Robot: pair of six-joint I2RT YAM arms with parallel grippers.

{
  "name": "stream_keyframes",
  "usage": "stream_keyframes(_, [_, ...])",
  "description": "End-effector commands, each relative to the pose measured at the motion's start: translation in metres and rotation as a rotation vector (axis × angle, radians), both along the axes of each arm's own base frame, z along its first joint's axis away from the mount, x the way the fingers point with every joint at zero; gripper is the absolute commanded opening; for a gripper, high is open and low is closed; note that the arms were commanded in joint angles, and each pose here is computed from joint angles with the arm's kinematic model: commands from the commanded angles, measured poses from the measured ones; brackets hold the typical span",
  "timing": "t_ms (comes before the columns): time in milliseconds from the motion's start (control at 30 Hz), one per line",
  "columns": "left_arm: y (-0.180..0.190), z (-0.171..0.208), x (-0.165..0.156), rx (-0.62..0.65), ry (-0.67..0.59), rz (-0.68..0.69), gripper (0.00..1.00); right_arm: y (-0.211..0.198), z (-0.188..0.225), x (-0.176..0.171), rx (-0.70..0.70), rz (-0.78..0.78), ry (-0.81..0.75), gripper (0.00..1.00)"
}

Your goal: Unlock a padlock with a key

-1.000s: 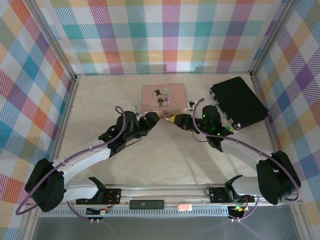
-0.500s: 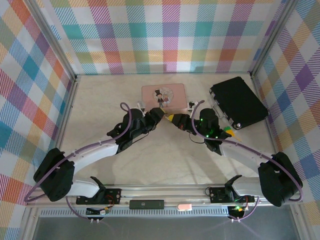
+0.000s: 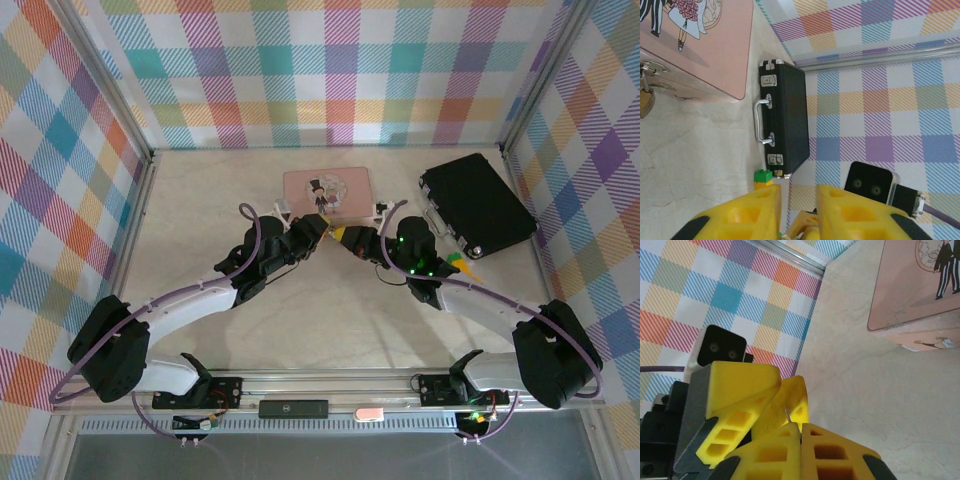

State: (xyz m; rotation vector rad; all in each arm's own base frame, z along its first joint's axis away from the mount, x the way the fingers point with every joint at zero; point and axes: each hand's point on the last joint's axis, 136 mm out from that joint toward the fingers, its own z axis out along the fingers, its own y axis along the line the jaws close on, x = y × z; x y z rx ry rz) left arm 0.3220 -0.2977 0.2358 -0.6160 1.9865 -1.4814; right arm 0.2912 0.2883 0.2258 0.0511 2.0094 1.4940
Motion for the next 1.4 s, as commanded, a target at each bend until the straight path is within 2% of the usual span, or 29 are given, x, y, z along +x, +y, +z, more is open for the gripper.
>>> stream_keyframes(0, [-0.008,0.026,-0.003,-0.086,-0.057,-0.033,0.20,0.009,0.013,0.000,0.035,0.021,-0.026,0.00])
stream_keyframes(100, [-0.009,0.027,-0.003,-0.090,-0.055,-0.040,0.14,0.009,0.014,0.000,0.046,0.021,-0.023,0.00])
stream_keyframes(200, [-0.012,0.028,-0.004,-0.093,-0.059,-0.053,0.00,0.009,0.017,-0.001,0.056,0.022,-0.024,0.00])
stream_keyframes(267, [-0.012,0.029,-0.003,-0.086,-0.069,-0.058,0.00,0.007,0.021,-0.003,0.054,0.022,-0.035,0.00])
stream_keyframes(433, [0.003,0.035,0.003,0.010,-0.155,-0.069,0.00,-0.008,0.032,-0.011,-0.012,-0.002,-0.096,0.37])
stream_keyframes(500, [0.007,0.039,0.005,0.057,-0.209,-0.110,0.00,-0.015,0.036,-0.015,-0.065,0.013,-0.123,0.44])
stream_keyframes(700, [0.002,0.055,-0.002,0.100,-0.377,-0.279,0.00,-0.016,0.048,-0.030,-0.101,0.118,-0.197,0.43])
stream_keyframes(867, [-0.004,0.068,-0.006,0.039,-0.461,-0.346,0.00,-0.008,0.040,-0.030,-0.091,0.164,-0.185,0.44])
stream_keyframes(1067, [-0.013,0.074,-0.008,-0.023,-0.500,-0.394,0.00,0.000,0.049,-0.027,-0.027,0.190,-0.226,0.43])
stream_keyframes(1233, [-0.012,0.072,-0.006,-0.030,-0.496,-0.384,0.00,-0.008,0.054,-0.021,-0.017,0.115,-0.278,0.42])
stream_keyframes(1367, [-0.010,0.070,-0.006,-0.031,-0.492,-0.367,0.00,-0.009,0.056,-0.019,0.001,0.107,-0.271,0.36])
